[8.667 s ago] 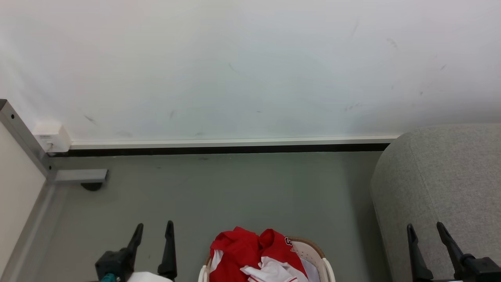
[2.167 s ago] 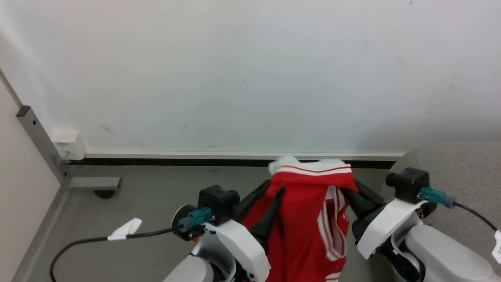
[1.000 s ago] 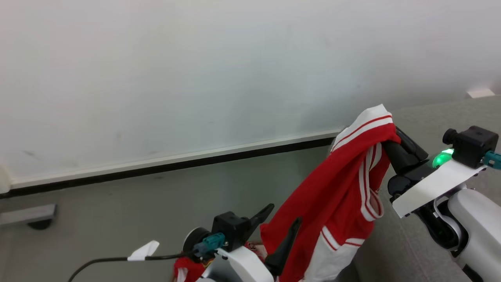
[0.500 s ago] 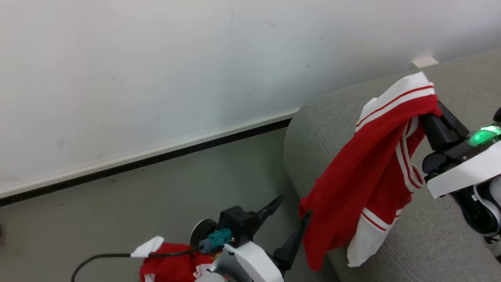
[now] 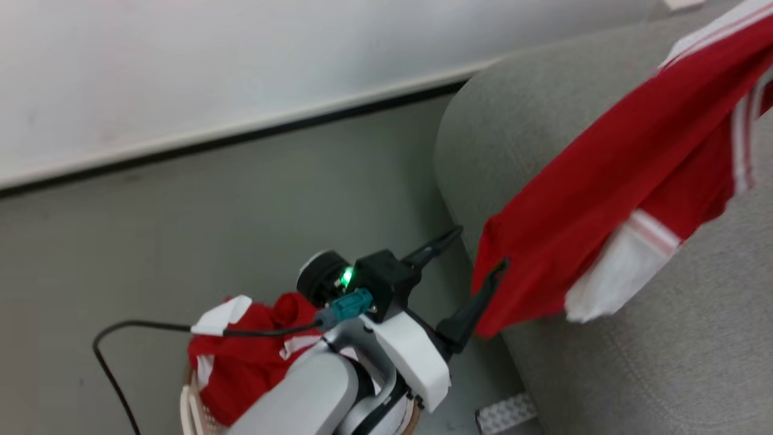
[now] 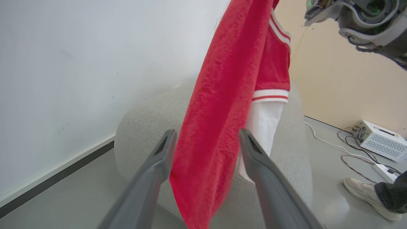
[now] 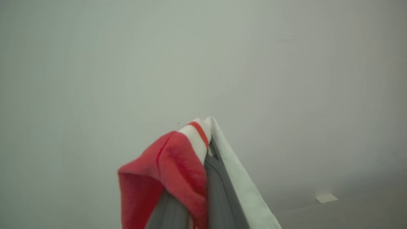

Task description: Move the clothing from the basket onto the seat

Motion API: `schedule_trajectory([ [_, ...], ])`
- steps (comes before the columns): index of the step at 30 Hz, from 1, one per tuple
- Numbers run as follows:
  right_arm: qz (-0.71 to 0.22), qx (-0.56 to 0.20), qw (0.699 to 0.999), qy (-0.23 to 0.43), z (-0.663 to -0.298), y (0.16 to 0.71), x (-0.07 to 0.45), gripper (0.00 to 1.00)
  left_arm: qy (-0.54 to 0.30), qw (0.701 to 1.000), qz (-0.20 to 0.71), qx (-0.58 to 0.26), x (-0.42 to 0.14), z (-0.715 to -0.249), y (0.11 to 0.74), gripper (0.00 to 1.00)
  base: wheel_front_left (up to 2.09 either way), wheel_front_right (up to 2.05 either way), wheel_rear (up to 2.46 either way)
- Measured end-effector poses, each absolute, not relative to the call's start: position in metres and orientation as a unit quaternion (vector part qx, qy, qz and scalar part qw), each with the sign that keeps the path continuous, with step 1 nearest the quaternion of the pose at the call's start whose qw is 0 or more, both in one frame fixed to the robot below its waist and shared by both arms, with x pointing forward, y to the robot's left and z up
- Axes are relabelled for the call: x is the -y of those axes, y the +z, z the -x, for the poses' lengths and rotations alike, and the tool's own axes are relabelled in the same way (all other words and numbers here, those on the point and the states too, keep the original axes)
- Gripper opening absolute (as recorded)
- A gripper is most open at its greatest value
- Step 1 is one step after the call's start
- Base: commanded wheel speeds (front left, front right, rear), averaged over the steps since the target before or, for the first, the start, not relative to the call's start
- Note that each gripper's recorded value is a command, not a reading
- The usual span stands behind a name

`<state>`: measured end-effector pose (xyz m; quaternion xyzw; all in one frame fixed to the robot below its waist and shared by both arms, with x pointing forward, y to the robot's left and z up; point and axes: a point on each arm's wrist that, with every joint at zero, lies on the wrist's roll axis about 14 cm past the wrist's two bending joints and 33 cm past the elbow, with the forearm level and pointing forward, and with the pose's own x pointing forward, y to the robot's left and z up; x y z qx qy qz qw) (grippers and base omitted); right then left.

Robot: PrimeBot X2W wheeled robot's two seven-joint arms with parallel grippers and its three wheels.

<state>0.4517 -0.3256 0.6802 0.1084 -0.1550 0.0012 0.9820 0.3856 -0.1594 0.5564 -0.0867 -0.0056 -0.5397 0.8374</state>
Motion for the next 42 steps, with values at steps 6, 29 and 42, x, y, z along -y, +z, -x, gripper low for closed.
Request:
schedule_trajectory([
  [6,-0.069,0.175,0.980,-0.070,-0.517,0.707,0.372,0.00,-0.532,0.840,0.101,-0.011,0.150,-0.426,0.527,1.00,0.00,0.00,0.00],
  [29,-0.001,-0.006,0.955,-0.298,-0.545,0.562,0.488,0.00,-0.442,0.881,0.135,-0.107,0.092,-0.471,0.435,1.00,0.00,0.00,0.00],
  [42,-0.003,-0.139,0.947,-0.290,-0.482,0.439,0.451,1.00,-0.388,0.903,0.140,-0.122,0.062,-0.467,0.434,1.00,0.00,0.00,0.00],
])
